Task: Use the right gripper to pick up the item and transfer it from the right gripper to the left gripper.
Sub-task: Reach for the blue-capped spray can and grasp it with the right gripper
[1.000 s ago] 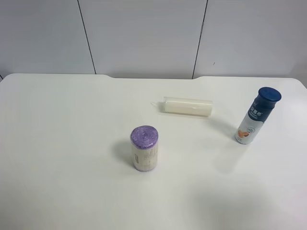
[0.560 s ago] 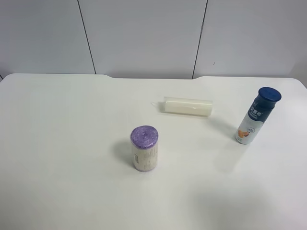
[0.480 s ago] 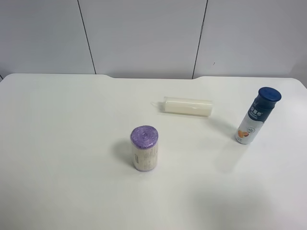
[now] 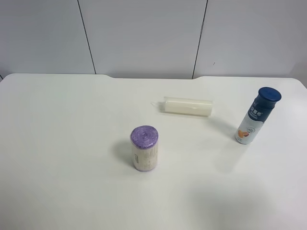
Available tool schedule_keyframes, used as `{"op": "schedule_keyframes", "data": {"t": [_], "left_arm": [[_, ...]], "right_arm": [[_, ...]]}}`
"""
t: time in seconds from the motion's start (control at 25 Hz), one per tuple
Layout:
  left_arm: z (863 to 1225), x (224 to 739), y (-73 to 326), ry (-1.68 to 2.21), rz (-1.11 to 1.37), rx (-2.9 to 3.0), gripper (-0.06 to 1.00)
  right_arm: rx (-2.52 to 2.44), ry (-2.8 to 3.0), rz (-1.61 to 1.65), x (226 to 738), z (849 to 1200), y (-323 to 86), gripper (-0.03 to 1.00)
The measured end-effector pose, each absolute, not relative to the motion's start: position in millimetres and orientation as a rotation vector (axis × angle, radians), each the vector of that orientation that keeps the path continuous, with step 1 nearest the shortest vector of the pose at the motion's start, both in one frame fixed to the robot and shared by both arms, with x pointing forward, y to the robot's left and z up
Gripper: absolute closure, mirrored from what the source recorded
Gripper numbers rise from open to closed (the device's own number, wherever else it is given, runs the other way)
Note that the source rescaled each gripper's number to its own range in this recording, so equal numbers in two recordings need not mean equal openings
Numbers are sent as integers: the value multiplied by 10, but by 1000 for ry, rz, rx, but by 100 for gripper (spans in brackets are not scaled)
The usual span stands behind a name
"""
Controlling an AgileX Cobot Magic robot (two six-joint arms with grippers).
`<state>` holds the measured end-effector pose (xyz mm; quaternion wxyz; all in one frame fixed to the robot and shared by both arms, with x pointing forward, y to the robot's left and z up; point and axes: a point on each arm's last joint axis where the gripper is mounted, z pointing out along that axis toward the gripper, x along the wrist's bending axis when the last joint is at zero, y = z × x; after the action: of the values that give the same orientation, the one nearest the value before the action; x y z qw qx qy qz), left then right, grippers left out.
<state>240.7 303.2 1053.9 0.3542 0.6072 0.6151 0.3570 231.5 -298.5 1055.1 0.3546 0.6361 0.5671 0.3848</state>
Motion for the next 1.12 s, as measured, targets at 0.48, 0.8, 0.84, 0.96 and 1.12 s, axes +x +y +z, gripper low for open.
{"op": "schedule_keyframes", "data": {"t": [0.48,0.8,0.84,0.96,1.12], "left_arm": [[10539,2407,3032,1590,923,1570,-6],[10539,2407,3032,1590,923,1570,-6],[10539,2407,3032,1590,923,1570,-6],[10539,2407,3032,1590,923,1570,-6],[10539,2407,3032,1590,923,1570,-6]], "right_arm": [[1623,1425,1056,2335,10651,-2972,-3],[1706,1533,934,2841,11330,-2988,-3],[1723,1562,905,2961,11410,-2989,-3],[1790,1663,800,3369,11549,-2996,-3],[1884,1789,657,3921,11527,-3004,-3]]}}
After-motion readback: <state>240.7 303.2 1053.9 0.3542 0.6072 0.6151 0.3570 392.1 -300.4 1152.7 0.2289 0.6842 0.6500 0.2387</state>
